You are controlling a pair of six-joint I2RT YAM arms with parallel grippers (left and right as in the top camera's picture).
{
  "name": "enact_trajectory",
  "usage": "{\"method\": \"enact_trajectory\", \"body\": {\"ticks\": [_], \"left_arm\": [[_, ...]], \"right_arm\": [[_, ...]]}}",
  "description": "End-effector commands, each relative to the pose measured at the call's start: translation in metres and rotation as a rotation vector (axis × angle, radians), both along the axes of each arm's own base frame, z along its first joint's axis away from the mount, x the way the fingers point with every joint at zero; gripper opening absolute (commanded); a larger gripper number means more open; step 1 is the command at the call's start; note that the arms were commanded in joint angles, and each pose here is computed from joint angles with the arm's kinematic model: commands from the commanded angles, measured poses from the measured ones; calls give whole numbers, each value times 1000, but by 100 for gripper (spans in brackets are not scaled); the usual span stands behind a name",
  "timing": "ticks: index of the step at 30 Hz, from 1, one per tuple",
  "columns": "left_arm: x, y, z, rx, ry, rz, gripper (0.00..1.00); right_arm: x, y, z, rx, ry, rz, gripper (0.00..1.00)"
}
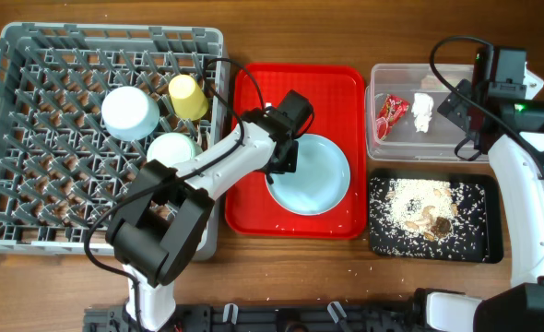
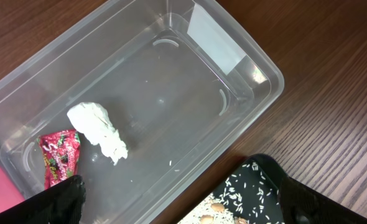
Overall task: Sort waste into correct bins and load items into the dishwasher rack
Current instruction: 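Move the left gripper to the light-blue plate and grip its edge, then lift the plate and carry it into the rack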
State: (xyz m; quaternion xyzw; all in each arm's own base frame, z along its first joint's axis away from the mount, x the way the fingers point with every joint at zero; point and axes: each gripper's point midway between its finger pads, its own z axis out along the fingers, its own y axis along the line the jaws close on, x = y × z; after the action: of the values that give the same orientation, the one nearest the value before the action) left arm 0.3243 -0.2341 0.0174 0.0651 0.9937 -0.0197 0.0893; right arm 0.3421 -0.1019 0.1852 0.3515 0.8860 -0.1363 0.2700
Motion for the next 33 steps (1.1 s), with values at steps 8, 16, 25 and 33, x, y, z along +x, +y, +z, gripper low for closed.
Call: {"method": "enact_trajectory", "body": {"ticks": [8, 16, 25, 33], "left_arm": [[8, 9, 8, 19, -45, 45, 16], [28, 30, 48, 38, -176, 99, 29], [12, 24, -10, 59, -14, 80, 27], [1, 19, -30, 59, 53, 66, 24]], "right_arm": [[-1, -2, 10, -20, -24, -3, 100], [-1, -2, 10, -20, -24, -4, 100], [-1, -2, 10, -20, -24, -3, 100], [-1, -2, 10, -20, -24, -3, 100]]}}
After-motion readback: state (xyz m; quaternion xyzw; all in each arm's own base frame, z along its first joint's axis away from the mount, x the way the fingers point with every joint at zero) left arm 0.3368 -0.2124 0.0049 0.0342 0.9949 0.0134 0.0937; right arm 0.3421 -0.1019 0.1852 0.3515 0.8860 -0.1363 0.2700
